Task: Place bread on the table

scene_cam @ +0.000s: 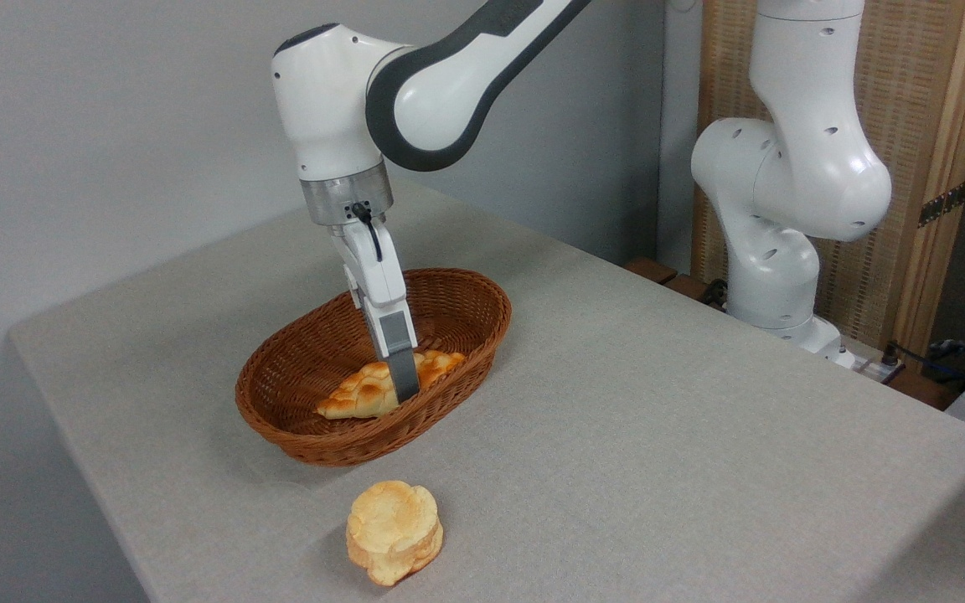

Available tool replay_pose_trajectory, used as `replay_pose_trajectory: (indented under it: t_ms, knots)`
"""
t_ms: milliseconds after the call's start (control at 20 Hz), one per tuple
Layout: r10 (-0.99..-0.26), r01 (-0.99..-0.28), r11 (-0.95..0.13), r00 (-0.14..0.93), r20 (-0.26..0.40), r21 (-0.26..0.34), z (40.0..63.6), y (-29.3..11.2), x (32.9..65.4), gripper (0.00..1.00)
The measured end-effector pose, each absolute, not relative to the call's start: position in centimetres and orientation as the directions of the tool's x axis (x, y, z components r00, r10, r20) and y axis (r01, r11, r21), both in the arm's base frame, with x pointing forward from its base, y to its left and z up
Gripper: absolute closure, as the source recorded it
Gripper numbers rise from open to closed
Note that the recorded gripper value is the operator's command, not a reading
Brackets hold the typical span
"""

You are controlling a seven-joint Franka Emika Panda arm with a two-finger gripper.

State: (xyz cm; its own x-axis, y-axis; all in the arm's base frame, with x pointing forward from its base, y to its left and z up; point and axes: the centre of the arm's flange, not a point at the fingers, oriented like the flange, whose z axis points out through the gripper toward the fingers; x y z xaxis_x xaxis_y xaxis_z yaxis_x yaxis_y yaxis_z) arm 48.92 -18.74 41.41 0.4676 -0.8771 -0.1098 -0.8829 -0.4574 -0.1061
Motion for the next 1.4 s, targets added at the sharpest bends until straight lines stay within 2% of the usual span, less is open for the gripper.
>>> replay_pose_trajectory:
  t_ms: [100,250,1100,1250,1400]
  knots:
    - [-0.877,-0.883,-0.457,0.467,-0.111,-0.106,41.3,-18.7,48.9,0.50]
    - [-0.877,-0.883,-0.456,0.467,-0.111,-0.106,41.3,-18.7,48.9,0.61]
    - [-0.878,-0.883,-0.456,0.467,-0.110,-0.108,41.4,-18.7,48.9,0.64]
    - [-0.878,-0.882,-0.457,0.468,-0.104,-0.115,41.8,-18.8,48.9,0.68]
    - [-0.877,-0.879,-0.460,0.472,-0.096,-0.125,43.2,-18.9,49.3,0.69]
